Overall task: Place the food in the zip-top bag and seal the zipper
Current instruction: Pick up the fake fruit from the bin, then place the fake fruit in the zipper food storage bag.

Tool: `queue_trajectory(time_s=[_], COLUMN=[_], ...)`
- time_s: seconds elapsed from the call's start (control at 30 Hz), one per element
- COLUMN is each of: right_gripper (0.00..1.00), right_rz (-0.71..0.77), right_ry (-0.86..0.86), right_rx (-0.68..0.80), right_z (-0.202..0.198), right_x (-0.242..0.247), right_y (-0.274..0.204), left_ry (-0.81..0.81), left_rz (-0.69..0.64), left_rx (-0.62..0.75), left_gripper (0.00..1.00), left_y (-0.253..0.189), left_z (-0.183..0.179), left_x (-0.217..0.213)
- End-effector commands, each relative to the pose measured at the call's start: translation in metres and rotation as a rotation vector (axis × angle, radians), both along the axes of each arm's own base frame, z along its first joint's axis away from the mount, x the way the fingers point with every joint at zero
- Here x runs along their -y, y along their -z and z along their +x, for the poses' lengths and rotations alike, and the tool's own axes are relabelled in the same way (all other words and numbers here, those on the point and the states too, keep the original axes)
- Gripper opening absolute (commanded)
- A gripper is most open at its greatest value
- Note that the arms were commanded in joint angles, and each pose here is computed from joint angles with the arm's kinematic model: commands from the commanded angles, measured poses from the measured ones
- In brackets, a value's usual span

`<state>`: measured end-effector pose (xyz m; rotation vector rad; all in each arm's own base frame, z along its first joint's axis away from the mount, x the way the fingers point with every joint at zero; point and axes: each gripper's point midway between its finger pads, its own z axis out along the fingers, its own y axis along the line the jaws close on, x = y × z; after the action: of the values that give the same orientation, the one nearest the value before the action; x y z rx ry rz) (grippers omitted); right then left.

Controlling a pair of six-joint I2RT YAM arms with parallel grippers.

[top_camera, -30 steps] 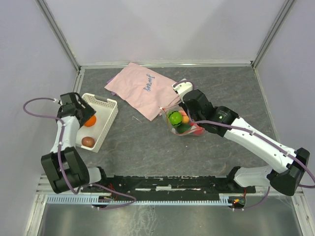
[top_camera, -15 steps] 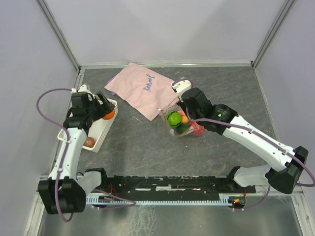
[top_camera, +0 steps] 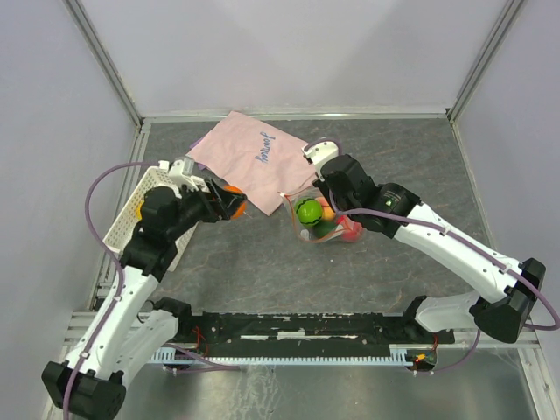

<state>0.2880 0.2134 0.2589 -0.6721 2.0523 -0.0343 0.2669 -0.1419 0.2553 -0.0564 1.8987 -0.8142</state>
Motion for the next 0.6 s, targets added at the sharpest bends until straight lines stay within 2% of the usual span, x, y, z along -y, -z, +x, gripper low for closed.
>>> queue_trajectory(time_s=[0.0,0.27,0.57], right_gripper=[0.02,0.02,0.02], right_rz=[0.074,0.1,0.12], right_ry=[0.005,-0.013,-0.035], right_rx=[0.048,0.047,0.032], right_z=[0.005,0.003,0.0], right_x=[-0.006,-0.009,-0.014], right_y=[-0.024,-0.027,-0.027], left_ry=[0.103,0.253,0.318], left_rz=[-0.121,-0.159,-0.093], left_rx=[0.135,0.282,0.438], left_gripper=[0.6,0.58,0.58], left_y=[-0.038,-0.063,-0.067], left_z=[-0.009,-0.037,-0.04], left_x=[0.038,0.108,0.16])
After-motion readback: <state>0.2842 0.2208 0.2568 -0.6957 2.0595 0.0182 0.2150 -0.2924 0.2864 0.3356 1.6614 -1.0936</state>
